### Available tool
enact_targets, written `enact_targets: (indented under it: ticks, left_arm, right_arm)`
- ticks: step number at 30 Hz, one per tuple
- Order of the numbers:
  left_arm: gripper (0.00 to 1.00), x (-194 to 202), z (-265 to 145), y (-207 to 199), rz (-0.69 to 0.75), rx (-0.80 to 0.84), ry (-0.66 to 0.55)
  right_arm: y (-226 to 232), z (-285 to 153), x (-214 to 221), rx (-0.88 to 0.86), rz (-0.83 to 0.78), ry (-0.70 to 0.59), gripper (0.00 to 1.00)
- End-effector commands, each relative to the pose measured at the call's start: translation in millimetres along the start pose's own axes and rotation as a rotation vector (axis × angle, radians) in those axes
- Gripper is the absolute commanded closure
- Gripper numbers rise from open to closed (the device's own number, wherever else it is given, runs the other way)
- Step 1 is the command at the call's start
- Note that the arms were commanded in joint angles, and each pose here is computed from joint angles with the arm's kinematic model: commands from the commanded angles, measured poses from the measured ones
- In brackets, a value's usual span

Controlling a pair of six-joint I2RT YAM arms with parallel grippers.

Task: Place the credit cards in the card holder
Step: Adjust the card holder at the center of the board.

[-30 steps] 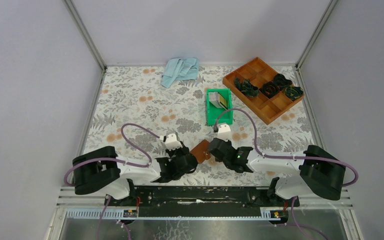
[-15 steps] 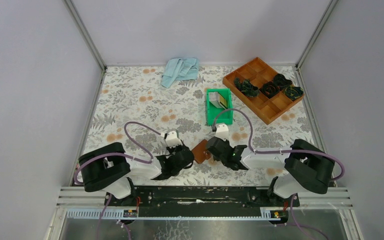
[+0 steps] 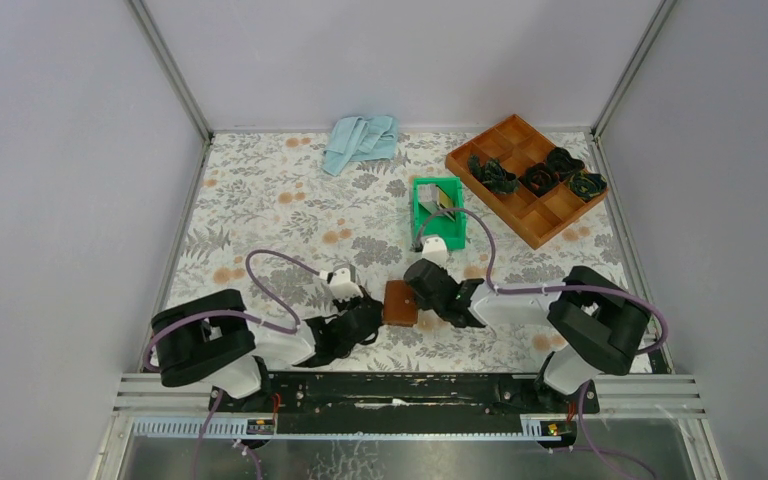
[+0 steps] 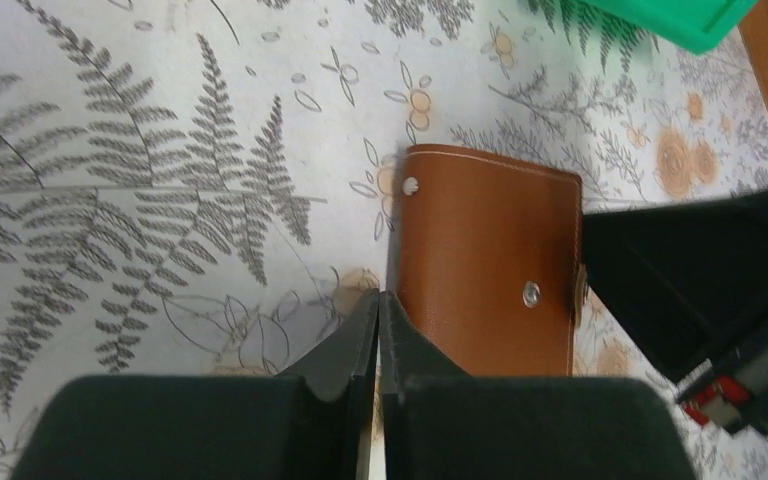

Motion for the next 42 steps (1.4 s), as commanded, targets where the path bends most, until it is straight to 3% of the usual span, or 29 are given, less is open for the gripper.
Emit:
enact_targets:
  ticks: [1,21,32,37,42]
  left_arm:
    - [0.95,11.4,-11.4,4.0,0.024,0.01,0.045]
    - [0.95,26.1,-27.2,-12.5,0.043,0.048,0.062]
    - [0.95,7.3,-38.6,-16.9,0.031,0.047,0.004]
    - [0.83,1.1,-42.1,-20.7,0.033,0.057,-0.015]
    - [0.66,-3.8,-40.8,-31.6,0.056,0.067,-0.043]
  right_arm:
    - [4.0,8.3,-5.1,-0.033,-0.022,0.016,1.0]
    - [0.7,29.8,-19.6,-0.04,-0.071,0.012,1.0]
    - [-17.5,7.5,-53.6,0.049,-0.117,-0.077,0.77]
    - [-22.1,-5.7,-60.9,0.05,-0.123,-0.095,0.65]
    - [-24.6,-19.1,-64.5,0.04,-0.156,-0.084,0.62]
Point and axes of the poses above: each gripper's point midway between its finger pads, its own z axis out along the fingers, its own y axis along the line the jaws close on, x = y × z, the point moved 5 cm from there along -z, back along the fingers, and after that the axes turned 8 degrees about -z, right-handed, at the moved point
